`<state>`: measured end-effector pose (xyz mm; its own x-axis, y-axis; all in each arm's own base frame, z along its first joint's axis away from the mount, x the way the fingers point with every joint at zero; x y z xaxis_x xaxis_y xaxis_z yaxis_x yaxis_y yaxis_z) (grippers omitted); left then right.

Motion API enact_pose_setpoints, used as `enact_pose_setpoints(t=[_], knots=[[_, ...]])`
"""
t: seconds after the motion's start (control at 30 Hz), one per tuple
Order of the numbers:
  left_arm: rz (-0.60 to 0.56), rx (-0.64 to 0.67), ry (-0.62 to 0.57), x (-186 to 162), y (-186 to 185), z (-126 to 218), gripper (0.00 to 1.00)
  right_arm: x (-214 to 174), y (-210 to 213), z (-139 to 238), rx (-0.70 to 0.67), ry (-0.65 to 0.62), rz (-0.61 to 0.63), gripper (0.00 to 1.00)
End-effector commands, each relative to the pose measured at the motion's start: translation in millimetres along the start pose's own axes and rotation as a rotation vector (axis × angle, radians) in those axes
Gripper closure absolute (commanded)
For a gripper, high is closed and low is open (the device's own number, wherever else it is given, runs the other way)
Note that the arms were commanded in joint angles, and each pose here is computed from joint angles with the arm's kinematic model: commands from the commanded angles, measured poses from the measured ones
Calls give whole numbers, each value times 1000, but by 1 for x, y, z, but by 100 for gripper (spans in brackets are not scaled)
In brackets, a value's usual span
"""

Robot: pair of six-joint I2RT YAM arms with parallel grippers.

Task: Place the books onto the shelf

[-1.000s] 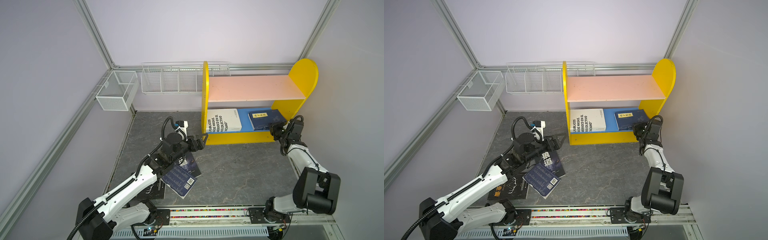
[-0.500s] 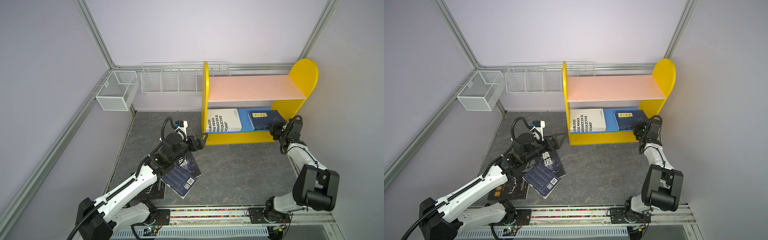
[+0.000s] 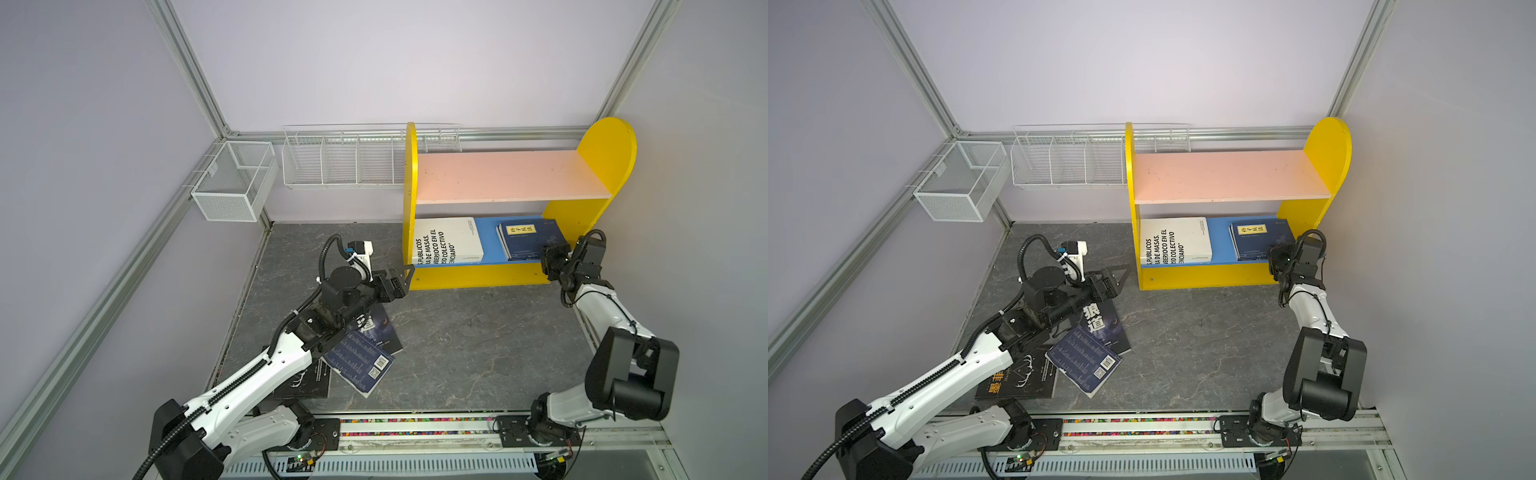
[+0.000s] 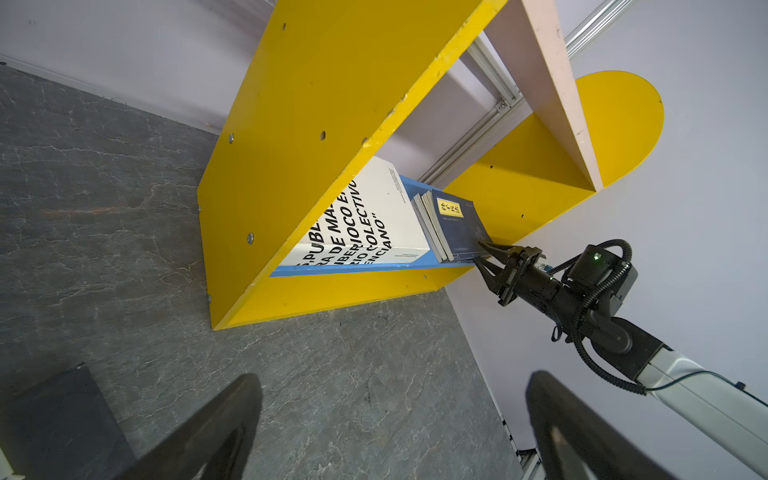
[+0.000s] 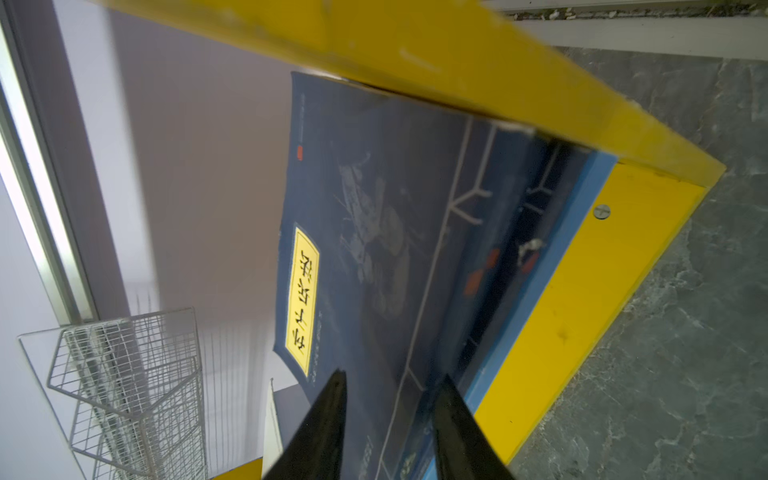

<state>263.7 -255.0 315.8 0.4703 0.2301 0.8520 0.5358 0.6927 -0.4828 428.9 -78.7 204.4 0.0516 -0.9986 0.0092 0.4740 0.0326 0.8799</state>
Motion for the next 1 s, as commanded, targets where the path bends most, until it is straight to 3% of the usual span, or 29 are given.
enact_pose_setpoints(t=[0.0, 0.3, 0.97], knots=[[13, 13, -13, 0, 4, 4, 0, 6, 5, 7, -12, -35, 8, 58], [32, 6, -23, -2, 5, 7, 0, 5, 6, 16, -62, -42, 51, 56], [49, 29, -21, -7, 11, 9, 0, 5, 7, -3, -50, -2, 48, 68]])
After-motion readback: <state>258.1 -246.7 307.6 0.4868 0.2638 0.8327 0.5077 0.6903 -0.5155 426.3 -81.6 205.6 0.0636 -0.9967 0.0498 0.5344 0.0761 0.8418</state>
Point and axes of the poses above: each gripper's point midway between its finger pads, its own z axis back along the fingers, its own y axis along the line the jaws close on, x = y × z, the point moved 2 cm from there along z, back along the fingers, and after that the axes turned 13 degrees about -z, right-handed, at the moved point
